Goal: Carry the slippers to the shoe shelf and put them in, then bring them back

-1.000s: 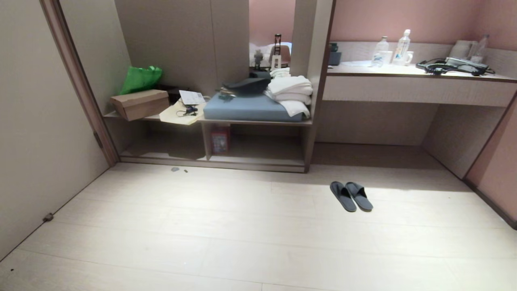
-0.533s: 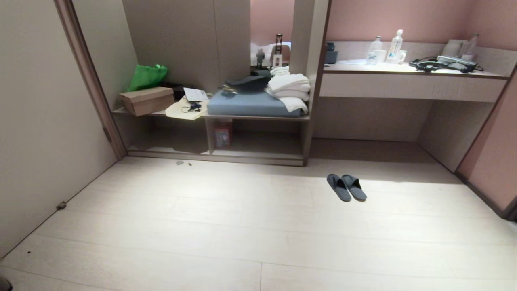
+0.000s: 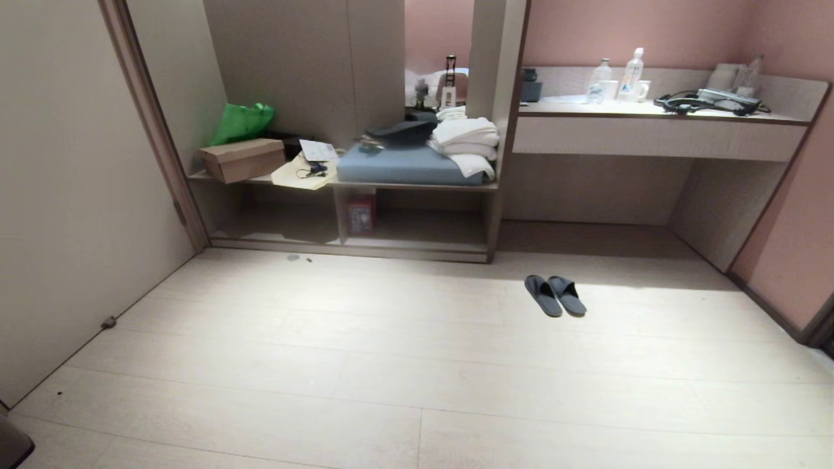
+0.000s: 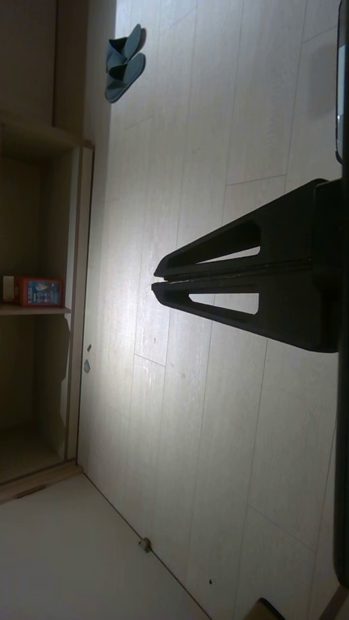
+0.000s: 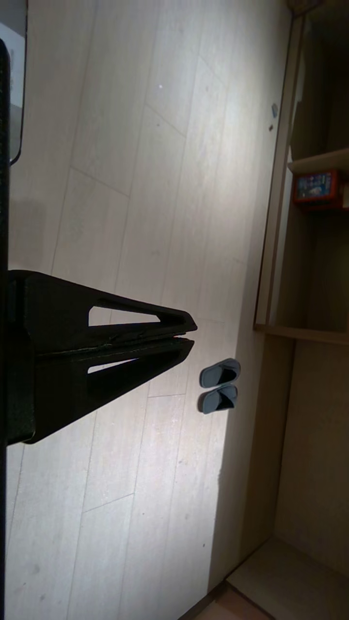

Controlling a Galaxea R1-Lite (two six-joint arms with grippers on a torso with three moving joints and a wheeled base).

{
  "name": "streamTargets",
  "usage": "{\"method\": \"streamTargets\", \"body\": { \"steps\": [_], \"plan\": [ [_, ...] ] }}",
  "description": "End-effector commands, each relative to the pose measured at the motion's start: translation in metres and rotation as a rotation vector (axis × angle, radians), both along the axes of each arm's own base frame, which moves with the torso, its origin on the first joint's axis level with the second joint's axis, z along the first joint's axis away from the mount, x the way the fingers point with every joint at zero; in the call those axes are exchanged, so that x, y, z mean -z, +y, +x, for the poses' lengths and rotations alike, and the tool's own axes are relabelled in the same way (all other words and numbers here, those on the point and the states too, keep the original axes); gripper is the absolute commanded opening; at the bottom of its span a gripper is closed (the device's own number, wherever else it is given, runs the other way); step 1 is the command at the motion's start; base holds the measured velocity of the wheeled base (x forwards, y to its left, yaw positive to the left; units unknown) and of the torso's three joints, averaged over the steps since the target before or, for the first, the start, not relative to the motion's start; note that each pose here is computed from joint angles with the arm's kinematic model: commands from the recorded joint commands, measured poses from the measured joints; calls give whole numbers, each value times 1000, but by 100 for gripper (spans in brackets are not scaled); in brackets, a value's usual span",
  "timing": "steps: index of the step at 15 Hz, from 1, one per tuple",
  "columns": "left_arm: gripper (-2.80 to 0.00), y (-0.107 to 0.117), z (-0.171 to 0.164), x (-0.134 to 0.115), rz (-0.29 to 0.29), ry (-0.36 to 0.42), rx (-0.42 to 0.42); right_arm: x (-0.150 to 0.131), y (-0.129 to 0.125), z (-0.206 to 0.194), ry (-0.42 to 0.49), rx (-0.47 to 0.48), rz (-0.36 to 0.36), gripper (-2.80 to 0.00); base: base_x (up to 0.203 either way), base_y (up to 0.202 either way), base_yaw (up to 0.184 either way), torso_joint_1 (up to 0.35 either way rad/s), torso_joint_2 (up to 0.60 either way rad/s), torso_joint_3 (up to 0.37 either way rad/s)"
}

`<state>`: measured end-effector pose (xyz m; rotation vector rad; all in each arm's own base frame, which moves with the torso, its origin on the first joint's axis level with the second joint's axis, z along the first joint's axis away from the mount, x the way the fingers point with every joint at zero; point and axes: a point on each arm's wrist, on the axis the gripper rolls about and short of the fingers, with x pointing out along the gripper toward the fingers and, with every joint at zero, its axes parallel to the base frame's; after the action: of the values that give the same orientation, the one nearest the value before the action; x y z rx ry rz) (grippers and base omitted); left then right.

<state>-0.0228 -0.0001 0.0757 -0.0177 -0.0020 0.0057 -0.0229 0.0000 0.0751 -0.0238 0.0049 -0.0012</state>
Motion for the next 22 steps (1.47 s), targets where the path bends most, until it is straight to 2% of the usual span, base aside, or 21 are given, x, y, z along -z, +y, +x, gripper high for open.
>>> {"method": "streamTargets", "body": {
  "steps": [1, 22],
  "plan": [
    [-280, 0, 0, 0, -1, 0, 0, 0, 0, 0, 1, 0, 5, -280, 0, 0, 0, 0, 0, 0],
    [-280, 0, 0, 0, 1, 0, 0, 0, 0, 0, 3, 3, 16, -280, 0, 0, 0, 0, 0, 0]
  ]
}}
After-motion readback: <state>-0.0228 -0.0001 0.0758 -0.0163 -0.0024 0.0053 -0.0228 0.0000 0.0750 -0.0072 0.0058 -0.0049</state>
